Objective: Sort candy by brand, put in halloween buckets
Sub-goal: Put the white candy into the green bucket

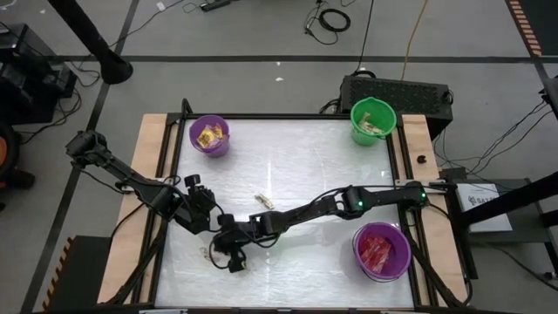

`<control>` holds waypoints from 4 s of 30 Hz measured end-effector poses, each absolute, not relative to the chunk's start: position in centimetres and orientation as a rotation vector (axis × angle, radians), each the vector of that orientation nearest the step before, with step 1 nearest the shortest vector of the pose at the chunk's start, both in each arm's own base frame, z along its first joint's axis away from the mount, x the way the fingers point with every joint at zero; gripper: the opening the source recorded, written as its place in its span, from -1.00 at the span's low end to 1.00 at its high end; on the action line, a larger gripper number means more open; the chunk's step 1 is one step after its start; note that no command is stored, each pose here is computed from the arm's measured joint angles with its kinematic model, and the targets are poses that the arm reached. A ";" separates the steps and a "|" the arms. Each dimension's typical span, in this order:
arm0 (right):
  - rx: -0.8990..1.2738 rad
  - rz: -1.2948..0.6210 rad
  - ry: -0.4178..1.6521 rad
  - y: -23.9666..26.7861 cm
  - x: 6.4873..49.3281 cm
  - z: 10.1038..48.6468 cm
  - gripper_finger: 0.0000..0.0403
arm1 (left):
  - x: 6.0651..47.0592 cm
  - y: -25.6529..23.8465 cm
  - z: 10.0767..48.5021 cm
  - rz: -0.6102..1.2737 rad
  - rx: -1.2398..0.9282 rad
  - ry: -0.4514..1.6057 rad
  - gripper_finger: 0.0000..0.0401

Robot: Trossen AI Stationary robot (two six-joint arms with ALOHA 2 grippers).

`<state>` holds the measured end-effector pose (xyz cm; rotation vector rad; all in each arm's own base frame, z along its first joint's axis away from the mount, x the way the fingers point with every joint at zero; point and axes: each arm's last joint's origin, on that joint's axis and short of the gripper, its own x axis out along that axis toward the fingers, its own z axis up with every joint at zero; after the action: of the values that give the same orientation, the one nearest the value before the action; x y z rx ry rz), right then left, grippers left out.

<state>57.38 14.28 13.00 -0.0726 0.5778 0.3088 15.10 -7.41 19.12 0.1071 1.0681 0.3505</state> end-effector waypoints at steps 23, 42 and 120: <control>0.105 0.417 0.593 15.4 57.5 10.7 -0.07 | 15.3 -7.5 19.2 0.358 0.088 1.042 -0.05; 0.128 0.403 0.596 15.3 57.6 10.7 -0.99 | 15.3 -7.4 19.2 0.388 0.094 1.016 -0.05; 0.279 -0.721 1.480 -19.6 14.4 28.2 -1.00 | 17.7 12.6 22.9 0.752 -0.628 0.543 -0.05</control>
<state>14.40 -19.56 28.24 0.2793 1.4798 -0.7205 17.70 12.59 22.93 -0.6284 0.5427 0.7520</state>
